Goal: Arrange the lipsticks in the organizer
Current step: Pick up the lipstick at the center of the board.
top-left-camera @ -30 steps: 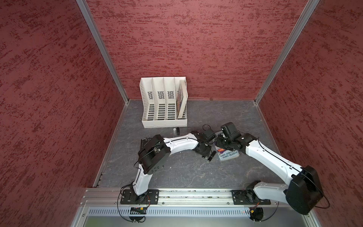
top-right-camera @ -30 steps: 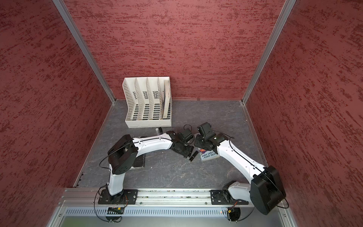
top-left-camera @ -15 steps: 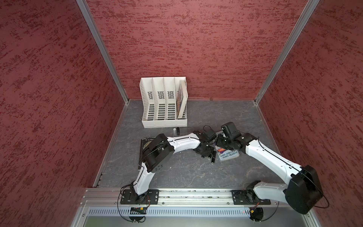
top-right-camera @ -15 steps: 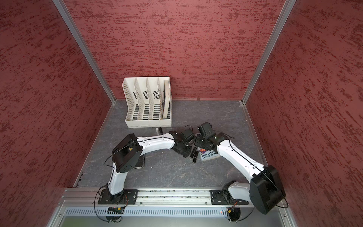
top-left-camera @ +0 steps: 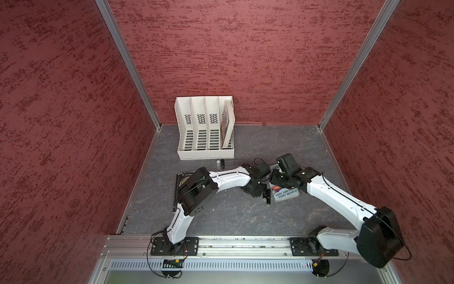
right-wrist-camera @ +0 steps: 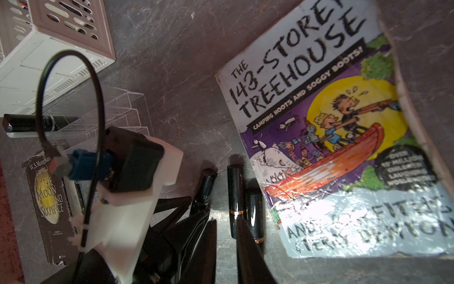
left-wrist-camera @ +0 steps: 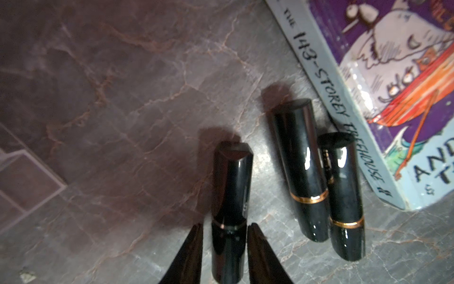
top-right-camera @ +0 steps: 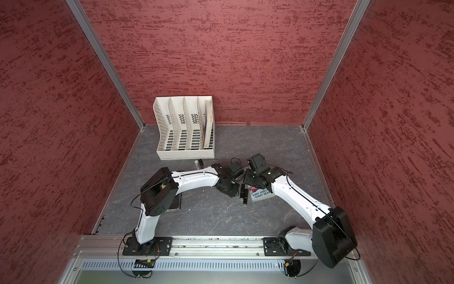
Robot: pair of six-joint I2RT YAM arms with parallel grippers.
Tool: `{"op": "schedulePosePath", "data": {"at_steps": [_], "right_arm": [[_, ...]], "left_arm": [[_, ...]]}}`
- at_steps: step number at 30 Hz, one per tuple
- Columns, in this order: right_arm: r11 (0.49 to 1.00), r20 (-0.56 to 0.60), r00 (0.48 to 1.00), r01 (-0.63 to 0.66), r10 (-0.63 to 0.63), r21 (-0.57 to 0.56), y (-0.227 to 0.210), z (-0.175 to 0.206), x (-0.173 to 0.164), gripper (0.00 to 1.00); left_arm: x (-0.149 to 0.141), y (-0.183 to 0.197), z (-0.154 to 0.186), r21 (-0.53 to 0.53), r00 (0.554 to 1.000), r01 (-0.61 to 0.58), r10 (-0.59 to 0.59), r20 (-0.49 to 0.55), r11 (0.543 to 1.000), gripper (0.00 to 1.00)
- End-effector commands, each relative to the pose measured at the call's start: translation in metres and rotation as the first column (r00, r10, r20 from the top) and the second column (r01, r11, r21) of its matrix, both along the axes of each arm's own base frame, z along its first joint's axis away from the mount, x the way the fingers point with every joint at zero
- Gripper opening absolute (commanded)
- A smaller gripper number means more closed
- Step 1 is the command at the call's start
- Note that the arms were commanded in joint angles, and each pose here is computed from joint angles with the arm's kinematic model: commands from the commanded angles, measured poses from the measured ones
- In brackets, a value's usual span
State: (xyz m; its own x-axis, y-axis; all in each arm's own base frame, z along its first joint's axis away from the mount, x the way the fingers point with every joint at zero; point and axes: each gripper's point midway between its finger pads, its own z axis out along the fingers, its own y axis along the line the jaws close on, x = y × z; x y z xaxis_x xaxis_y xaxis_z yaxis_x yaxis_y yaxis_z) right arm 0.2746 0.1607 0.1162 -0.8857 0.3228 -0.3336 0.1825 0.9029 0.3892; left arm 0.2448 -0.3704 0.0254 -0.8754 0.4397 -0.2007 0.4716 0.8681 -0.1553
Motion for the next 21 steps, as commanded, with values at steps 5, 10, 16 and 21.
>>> {"op": "schedulePosePath", "data": {"at_steps": [5, 10, 16, 21], "right_arm": [[1.000, 0.016, 1.000, 0.003, -0.003, 0.022, -0.001, 0.006, 0.001, 0.21], [1.000, 0.018, 1.000, 0.006, -0.006, 0.020, -0.003, 0.008, 0.000, 0.22], [1.000, 0.015, 1.000, -0.002, 0.001, 0.026, -0.007, 0.014, -0.002, 0.25], [0.971, 0.060, 0.988, -0.153, 0.144, 0.185, 0.021, 0.039, -0.005, 0.28]], "left_arm": [[-0.006, 0.004, -0.009, 0.062, 0.999, 0.047, -0.046, -0.017, 0.997, 0.32], [-0.010, 0.006, -0.012, 0.098, 0.997, 0.080, -0.079, -0.017, 0.992, 0.30], [-0.001, 0.012, -0.001, 0.044, 0.998, 0.063, -0.063, 0.004, 0.997, 0.25], [0.016, 0.015, 0.039, -0.217, 0.999, 0.039, -0.034, 0.027, 0.975, 0.22]]}}
